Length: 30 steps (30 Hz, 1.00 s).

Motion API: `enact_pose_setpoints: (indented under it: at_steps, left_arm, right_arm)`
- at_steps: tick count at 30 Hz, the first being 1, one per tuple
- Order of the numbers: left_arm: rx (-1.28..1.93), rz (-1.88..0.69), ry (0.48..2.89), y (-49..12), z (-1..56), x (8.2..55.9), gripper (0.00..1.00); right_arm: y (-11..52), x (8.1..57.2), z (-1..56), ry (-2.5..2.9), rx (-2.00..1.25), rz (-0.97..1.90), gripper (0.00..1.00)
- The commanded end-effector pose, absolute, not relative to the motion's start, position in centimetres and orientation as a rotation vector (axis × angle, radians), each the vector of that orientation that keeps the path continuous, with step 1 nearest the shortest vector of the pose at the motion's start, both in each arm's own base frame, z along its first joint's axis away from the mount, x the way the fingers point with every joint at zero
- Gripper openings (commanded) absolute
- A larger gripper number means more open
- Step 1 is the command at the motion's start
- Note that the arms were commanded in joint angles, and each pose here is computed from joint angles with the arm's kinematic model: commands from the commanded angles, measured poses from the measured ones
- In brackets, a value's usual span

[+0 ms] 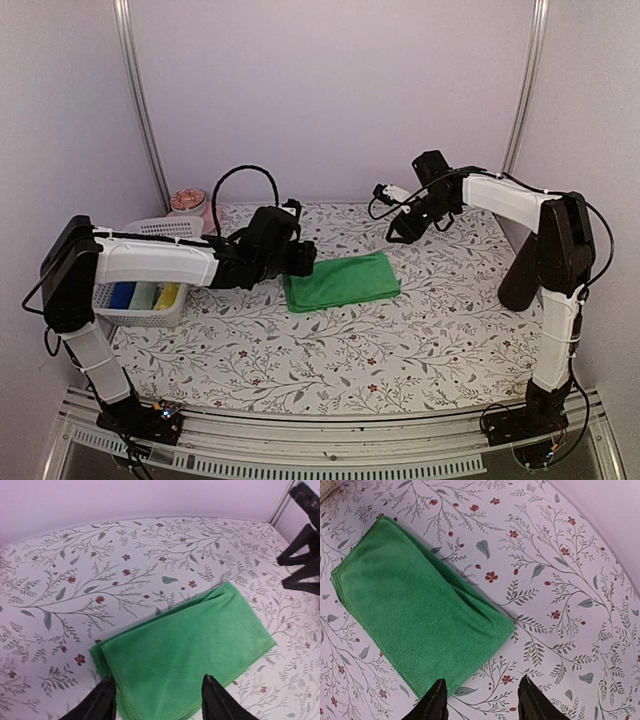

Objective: Roll the towels
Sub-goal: Smooth out the towel at the center of the board.

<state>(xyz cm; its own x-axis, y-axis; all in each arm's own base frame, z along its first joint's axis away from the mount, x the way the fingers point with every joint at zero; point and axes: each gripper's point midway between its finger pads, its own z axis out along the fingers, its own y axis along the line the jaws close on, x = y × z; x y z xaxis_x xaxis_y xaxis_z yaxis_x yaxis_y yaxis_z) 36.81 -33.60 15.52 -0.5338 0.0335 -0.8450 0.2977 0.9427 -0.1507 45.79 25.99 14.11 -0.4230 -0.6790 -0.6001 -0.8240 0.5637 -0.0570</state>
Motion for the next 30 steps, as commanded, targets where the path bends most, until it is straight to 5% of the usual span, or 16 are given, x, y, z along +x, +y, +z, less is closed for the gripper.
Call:
enact_pose_setpoints:
  at_steps: [1, 30]
  left_arm:
    - [0.229, -0.258, 2.173, -30.6, 12.1, 40.6, 0.53]
    - [0.253, 0.063, 2.393, -28.1, -0.3, 42.8, 0.40]
  right_arm:
    - [26.6, 42.6, 9.7, 2.282, -1.308, 0.413, 0.45]
    - [24.2, 37.2, -0.5, 2.522, -1.533, 0.307, 0.32]
